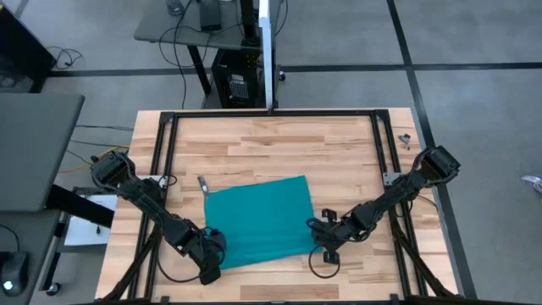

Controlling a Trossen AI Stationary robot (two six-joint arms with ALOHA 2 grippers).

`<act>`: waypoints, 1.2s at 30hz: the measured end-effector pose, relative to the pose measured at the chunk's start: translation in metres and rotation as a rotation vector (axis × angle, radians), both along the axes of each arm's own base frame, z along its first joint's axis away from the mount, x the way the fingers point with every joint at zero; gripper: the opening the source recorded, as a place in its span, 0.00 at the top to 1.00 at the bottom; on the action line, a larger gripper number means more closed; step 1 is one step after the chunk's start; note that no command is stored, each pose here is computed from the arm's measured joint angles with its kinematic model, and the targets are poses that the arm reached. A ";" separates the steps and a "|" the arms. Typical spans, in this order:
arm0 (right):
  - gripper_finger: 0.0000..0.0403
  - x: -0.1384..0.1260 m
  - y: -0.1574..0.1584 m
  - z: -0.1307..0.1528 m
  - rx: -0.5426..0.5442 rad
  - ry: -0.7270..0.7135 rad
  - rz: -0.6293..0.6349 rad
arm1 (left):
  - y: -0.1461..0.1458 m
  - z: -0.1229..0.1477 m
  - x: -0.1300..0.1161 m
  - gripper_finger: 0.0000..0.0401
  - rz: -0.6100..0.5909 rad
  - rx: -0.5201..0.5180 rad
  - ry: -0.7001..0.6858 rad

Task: Roll towel
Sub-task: Roll the blue towel

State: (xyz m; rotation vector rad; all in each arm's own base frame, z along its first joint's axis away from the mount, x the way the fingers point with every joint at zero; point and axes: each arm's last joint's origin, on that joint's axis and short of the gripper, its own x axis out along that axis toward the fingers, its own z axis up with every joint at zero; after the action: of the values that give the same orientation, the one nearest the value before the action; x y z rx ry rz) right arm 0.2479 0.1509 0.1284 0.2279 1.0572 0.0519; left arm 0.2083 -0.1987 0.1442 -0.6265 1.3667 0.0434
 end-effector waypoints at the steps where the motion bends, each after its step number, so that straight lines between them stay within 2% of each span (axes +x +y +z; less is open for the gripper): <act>1: 1.00 0.000 0.000 0.001 0.003 -0.005 0.000 | 0.000 0.001 0.002 0.72 -0.001 -0.006 -0.002; 11: 1.00 0.006 0.004 0.024 0.054 -0.079 0.002 | -0.004 0.023 0.023 0.72 -0.050 -0.051 -0.116; 16: 0.99 0.010 -0.001 0.025 0.062 -0.081 -0.026 | -0.002 0.025 0.030 0.72 0.022 -0.025 -0.190; 21: 0.85 0.015 -0.005 0.028 0.085 -0.075 0.002 | 0.006 0.027 0.038 0.69 -0.022 0.000 -0.220; 25: 0.69 0.019 0.004 0.041 0.070 -0.121 0.087 | -0.003 0.046 0.046 0.64 -0.132 -0.013 -0.290; 28: 0.56 0.020 0.019 0.053 0.048 -0.176 0.187 | -0.015 0.068 0.043 0.63 -0.225 0.095 -0.304; 31: 0.44 0.016 0.035 0.063 -0.001 -0.225 0.267 | -0.029 0.087 0.036 0.63 -0.283 0.319 -0.291; 33: 0.39 0.010 0.045 0.067 -0.056 -0.263 0.256 | -0.042 0.090 0.033 0.63 -0.312 0.439 -0.267; 36: 0.36 0.000 0.056 0.064 -0.177 -0.302 0.221 | -0.066 0.073 0.036 0.63 -0.322 0.492 -0.228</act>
State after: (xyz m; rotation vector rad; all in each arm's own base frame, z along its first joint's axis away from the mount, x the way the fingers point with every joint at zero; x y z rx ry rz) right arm 0.2476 0.2069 0.1922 -0.0574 0.7763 0.1852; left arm 0.2443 -0.2644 0.2176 0.0050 1.1616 0.0451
